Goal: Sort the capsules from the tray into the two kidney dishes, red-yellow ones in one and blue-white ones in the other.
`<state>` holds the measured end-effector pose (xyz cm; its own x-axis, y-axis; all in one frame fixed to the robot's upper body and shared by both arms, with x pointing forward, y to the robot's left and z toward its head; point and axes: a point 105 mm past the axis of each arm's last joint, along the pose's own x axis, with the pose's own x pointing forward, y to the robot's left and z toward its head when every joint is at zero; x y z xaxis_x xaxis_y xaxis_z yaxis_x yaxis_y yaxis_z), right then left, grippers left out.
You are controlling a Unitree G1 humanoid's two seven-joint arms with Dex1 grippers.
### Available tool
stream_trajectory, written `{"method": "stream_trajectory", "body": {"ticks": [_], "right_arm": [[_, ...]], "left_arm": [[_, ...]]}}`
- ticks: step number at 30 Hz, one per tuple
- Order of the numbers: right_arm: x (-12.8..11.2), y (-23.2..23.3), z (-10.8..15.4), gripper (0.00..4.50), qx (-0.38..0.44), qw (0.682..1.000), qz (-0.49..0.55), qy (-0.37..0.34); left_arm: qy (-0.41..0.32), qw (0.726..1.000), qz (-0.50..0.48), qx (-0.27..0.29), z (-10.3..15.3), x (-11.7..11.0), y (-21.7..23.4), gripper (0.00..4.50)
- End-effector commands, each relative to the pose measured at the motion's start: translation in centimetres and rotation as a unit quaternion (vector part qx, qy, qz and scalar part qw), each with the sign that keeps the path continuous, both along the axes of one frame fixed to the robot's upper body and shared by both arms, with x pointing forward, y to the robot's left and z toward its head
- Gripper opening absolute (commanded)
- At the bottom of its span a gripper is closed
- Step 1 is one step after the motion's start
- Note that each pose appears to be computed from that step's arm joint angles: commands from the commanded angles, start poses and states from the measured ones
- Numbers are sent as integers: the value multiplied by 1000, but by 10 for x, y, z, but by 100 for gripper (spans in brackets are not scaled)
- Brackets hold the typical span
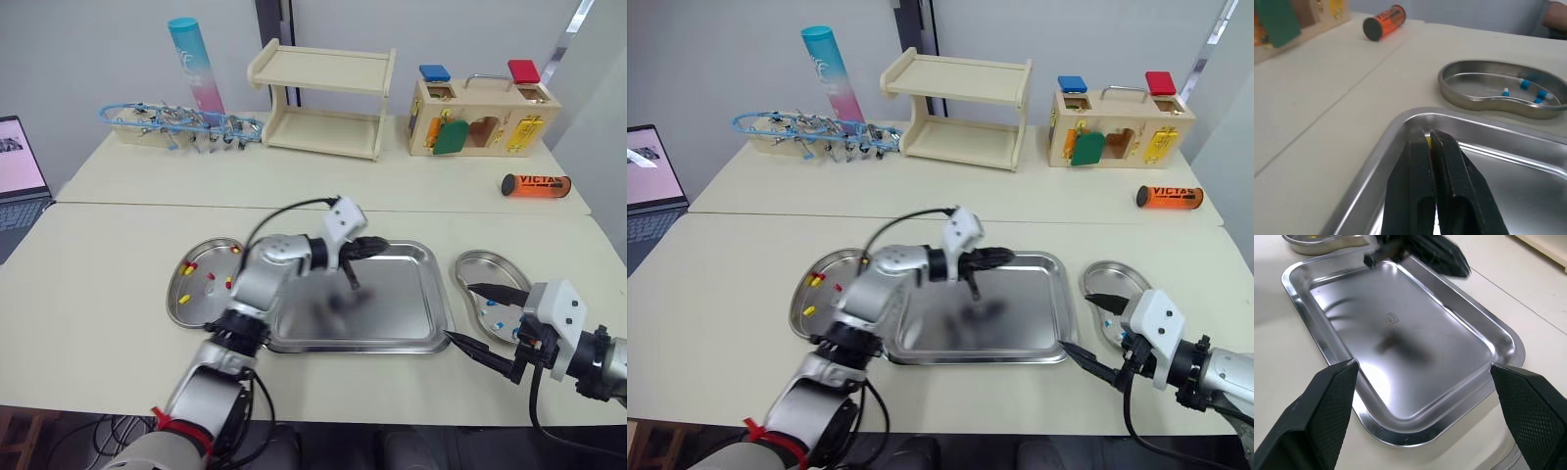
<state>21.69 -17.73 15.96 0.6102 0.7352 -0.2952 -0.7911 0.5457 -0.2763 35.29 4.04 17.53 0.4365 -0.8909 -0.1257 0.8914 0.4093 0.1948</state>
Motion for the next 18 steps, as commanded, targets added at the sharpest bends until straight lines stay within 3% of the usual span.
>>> {"method": "stream_trajectory", "body": {"ticks": [1,7,12,18], "right_arm": [[3,12,9,450,6,999,40,-9],[15,32,17,450,10,994,112,-8],[22,49,24,450,17,985,173,-6],[26,69,29,450,20,971,236,-9]], "left_arm": [[-15,998,52,-18,21,-9,37,2],[-14,981,194,-1,15,-23,116,2],[-27,939,343,7,7,-21,182,2],[-35,916,399,33,-12,-25,199,2]]}}
